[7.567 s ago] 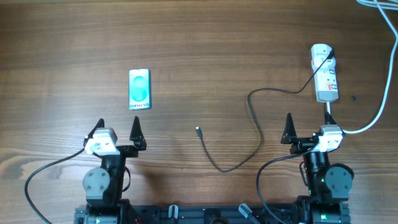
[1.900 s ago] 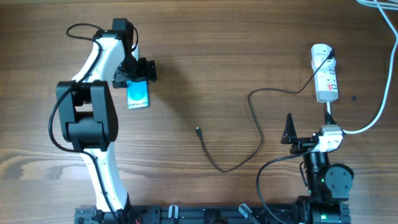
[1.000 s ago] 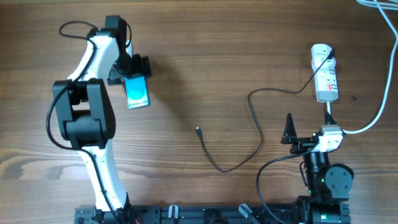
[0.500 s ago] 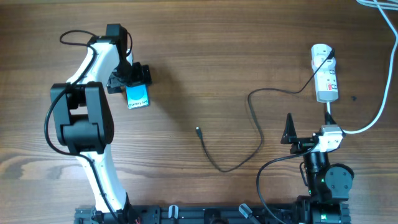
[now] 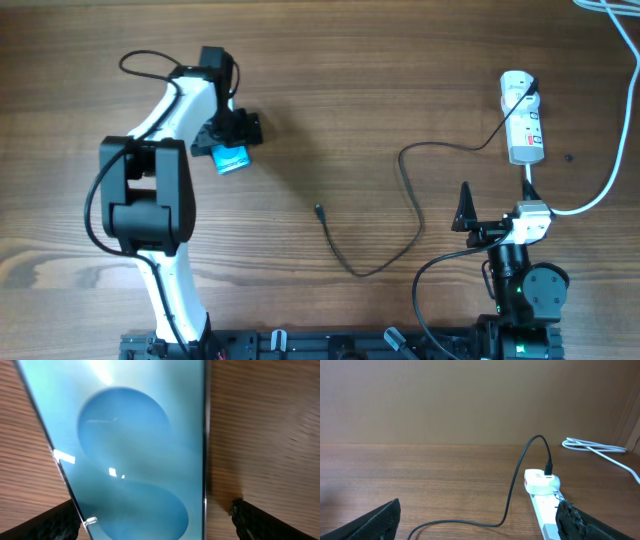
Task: Plug charger to phone and switch on socket
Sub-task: 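Grasp the phone's top edge with the left gripper and lift, then carry the phone right and hold it upright near the cable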
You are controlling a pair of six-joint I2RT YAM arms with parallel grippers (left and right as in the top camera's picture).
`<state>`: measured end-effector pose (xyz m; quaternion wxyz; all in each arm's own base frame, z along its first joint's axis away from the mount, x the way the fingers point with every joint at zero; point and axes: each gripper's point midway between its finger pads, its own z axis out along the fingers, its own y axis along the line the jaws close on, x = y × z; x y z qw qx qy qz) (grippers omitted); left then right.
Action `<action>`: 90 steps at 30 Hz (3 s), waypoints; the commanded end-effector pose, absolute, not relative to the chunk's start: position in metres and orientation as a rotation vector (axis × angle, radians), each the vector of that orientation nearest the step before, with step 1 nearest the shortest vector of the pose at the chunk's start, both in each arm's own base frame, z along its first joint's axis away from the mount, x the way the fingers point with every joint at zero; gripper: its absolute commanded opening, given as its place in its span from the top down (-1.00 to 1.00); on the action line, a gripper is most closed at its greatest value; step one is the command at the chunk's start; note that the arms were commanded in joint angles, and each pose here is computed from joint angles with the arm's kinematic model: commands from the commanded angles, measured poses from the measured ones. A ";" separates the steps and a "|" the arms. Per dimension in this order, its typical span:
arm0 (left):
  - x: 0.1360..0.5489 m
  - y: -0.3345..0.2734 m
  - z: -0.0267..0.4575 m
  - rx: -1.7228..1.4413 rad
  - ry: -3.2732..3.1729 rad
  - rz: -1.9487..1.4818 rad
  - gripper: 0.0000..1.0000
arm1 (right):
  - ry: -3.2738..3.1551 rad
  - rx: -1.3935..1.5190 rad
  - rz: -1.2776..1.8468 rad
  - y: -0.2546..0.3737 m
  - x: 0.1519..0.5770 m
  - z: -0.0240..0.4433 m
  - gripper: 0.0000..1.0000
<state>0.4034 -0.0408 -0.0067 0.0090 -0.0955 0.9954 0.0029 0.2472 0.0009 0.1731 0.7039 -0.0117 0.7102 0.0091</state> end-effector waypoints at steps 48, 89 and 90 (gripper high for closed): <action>0.375 -0.108 -0.061 -0.925 2.943 0.245 -0.52 | 1.571 -0.012 0.022 0.000 0.247 0.175 -0.99; 0.344 -0.167 -0.062 -0.318 3.198 0.075 -0.92 | 1.571 -0.012 0.021 0.000 0.247 0.175 -0.99; 0.345 -0.164 -0.062 -0.335 3.196 0.074 -0.81 | 1.571 -0.012 0.021 0.000 0.247 0.175 -0.99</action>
